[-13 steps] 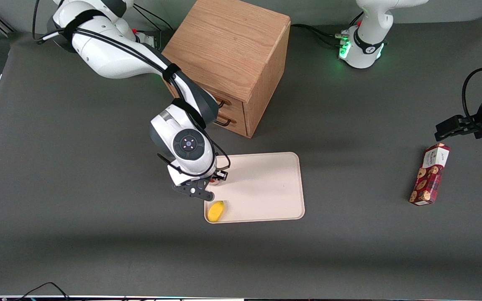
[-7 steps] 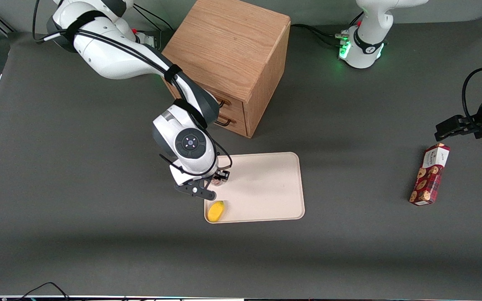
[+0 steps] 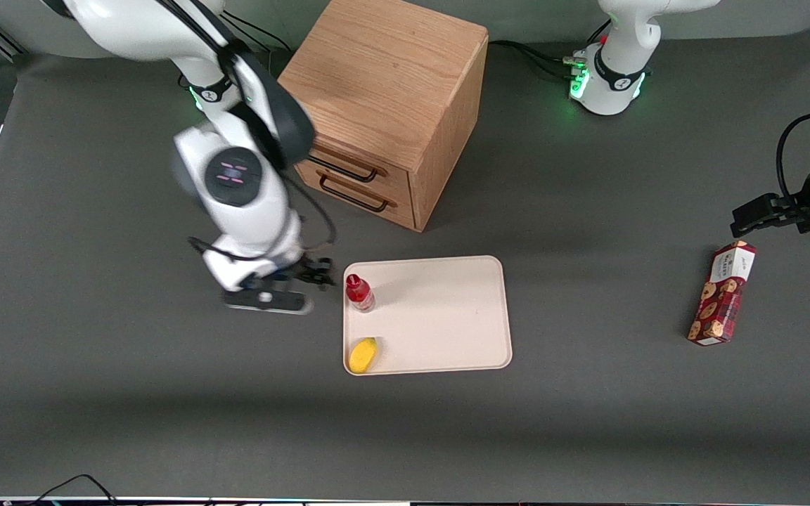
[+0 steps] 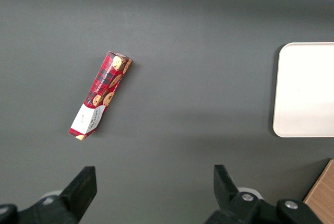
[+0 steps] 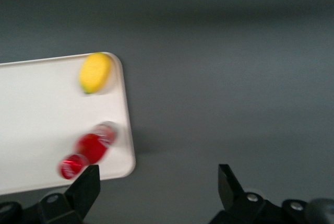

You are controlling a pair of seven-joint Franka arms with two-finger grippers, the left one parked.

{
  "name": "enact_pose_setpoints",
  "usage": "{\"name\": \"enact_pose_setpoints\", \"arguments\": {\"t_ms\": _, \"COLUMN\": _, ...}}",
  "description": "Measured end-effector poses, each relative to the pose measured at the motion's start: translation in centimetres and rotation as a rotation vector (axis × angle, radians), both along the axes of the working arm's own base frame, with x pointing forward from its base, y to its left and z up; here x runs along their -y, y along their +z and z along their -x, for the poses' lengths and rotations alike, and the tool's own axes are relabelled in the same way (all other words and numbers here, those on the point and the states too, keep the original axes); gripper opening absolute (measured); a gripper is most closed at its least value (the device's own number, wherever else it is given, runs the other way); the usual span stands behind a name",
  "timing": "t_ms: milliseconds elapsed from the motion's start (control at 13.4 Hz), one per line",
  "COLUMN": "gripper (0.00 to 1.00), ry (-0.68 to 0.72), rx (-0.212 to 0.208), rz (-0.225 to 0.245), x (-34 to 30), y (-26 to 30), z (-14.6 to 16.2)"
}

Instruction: Place coke bottle on tray

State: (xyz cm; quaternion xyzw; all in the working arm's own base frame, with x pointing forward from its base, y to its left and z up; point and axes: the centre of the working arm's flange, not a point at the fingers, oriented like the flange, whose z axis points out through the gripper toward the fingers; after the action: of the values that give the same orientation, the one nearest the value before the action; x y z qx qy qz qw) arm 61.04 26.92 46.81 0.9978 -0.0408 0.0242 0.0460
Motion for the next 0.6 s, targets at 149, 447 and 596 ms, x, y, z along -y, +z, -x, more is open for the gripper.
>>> {"name": "enact_pose_setpoints", "arguments": {"t_ms": 149, "gripper": 1.00, "ry": 0.034, "rx": -0.018, "rz": -0.013, "x": 10.2, "y": 4.4, "z": 0.2}}
{"name": "enact_pose_setpoints", "arguments": {"t_ms": 447, "gripper": 1.00, "ry": 0.033, "rx": 0.012, "rz": -0.045, "x": 26.5, "y": 9.3, "z": 1.9}}
{"name": "enact_pose_setpoints", "arguments": {"t_ms": 596, "gripper": 1.00, "ry": 0.043, "rx": 0.018, "rz": -0.053, "x": 31.1, "y": 10.3, "z": 2.7}}
